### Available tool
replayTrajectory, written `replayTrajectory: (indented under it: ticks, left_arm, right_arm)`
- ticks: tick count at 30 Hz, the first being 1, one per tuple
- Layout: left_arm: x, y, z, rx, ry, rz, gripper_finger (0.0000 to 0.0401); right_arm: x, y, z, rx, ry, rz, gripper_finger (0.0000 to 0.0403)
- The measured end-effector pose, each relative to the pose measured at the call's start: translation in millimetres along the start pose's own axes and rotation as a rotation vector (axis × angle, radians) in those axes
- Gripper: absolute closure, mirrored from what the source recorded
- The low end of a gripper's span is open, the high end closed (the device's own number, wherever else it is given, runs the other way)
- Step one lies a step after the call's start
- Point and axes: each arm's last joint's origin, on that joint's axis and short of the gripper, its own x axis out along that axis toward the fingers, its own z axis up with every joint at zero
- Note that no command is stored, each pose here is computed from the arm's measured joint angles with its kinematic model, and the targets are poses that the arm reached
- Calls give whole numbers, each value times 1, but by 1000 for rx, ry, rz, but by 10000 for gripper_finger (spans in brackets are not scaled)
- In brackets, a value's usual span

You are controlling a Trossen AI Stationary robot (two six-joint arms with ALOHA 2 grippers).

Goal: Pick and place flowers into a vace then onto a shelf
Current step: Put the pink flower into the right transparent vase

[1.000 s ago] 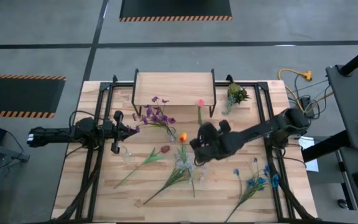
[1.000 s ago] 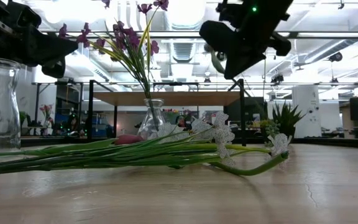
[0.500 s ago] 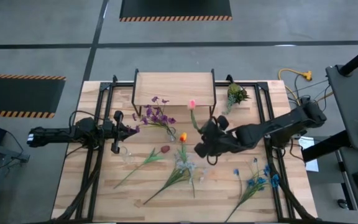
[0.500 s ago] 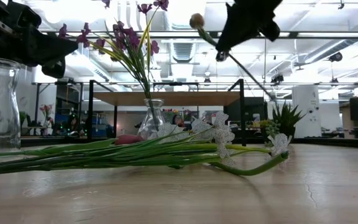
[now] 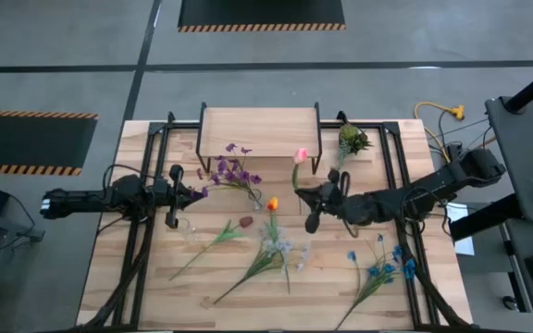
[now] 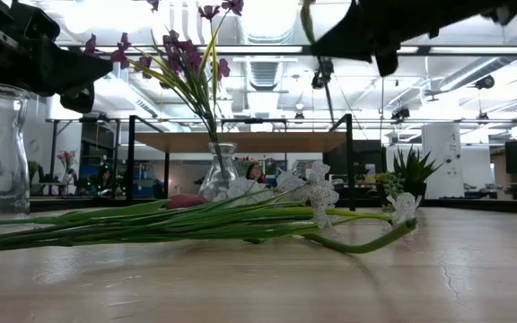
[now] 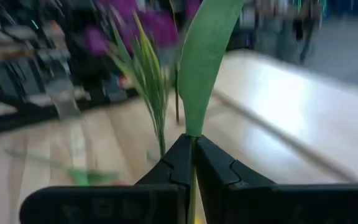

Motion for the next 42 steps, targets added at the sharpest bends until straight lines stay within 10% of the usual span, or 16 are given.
replayTrajectory:
  ticks: [42]
  left_arm:
    - [0, 0, -1, -15, 5, 0, 401]
  right_arm:
    - [41, -6, 7, -134, -334, 207, 394]
